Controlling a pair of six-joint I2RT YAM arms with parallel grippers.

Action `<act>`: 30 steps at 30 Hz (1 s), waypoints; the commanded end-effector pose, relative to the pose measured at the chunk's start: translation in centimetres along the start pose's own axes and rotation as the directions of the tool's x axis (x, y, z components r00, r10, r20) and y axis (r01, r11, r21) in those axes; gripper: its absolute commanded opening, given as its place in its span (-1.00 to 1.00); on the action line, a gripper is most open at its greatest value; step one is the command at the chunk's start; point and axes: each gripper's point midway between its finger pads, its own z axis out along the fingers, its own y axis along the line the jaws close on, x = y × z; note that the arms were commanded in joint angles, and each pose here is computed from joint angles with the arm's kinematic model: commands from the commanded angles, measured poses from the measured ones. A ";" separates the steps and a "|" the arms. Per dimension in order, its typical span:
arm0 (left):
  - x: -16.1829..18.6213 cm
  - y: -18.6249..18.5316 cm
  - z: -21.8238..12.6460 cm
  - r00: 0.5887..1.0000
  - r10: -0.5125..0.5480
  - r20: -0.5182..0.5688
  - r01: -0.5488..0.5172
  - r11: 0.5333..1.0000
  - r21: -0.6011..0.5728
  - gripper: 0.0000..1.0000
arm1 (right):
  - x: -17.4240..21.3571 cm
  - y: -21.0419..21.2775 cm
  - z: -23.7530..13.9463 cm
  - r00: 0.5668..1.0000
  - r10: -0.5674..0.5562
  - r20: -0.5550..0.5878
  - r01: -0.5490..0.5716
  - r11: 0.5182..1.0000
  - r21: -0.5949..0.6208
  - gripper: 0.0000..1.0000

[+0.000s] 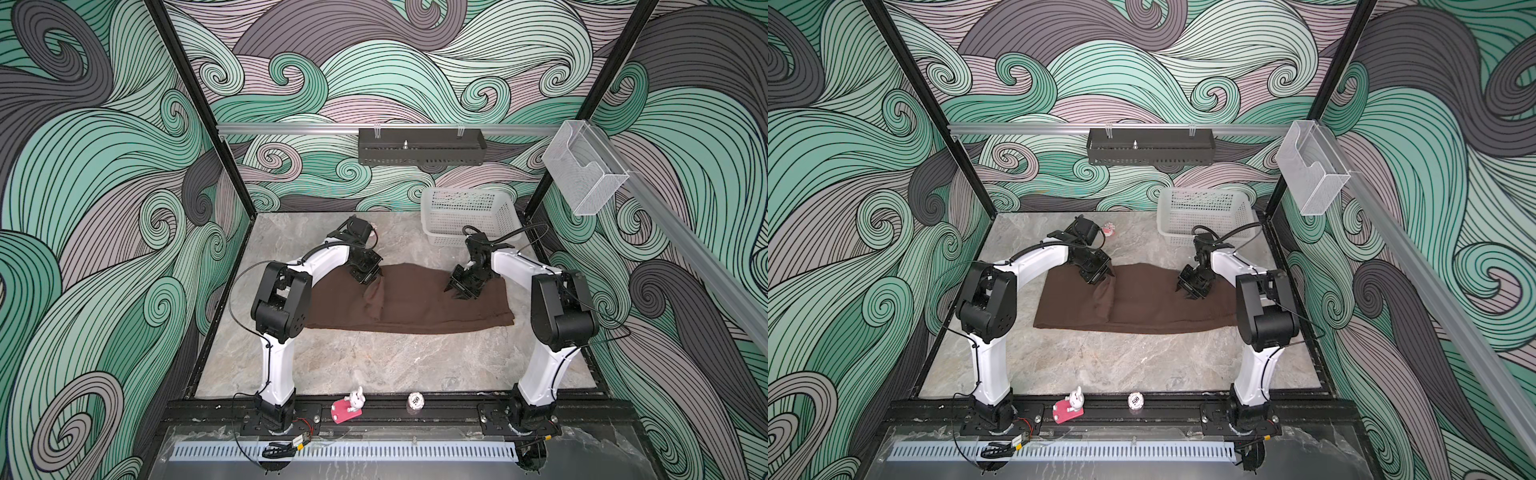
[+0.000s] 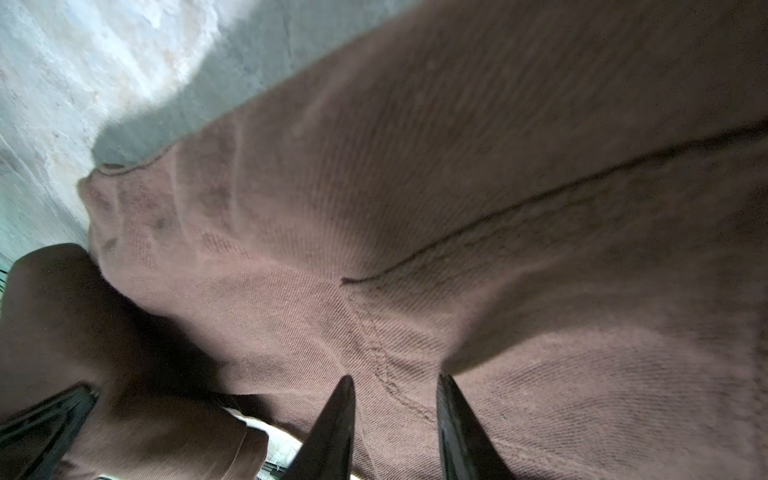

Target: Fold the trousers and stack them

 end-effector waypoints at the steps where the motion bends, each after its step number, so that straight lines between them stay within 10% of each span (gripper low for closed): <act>1: 0.3 -2.1 0.2 1.000 0.026 -0.014 -0.025 0.998 0.052 -0.42 | 0.3 0.4 -1.3 1.000 -0.009 0.008 0.009 1.000 -0.019 -0.30; 7: 1.4 -3.9 -1.1 0.995 0.093 -0.034 -0.090 0.993 0.079 0.07 | 0.3 1.0 -2.0 1.000 -0.014 0.013 0.014 1.000 -0.028 -0.27; 15: 0.7 -7.1 -11.1 0.953 0.266 0.146 -0.288 0.945 0.152 0.23 | 0.0 3.5 -4.9 0.990 -0.103 0.092 0.107 0.993 -0.039 -0.18; 30: -8.4 9.5 -16.6 0.949 0.172 0.264 -0.160 0.985 -0.066 0.25 | 6.4 14.4 -0.2 0.833 -0.545 0.094 0.536 0.838 0.105 -0.11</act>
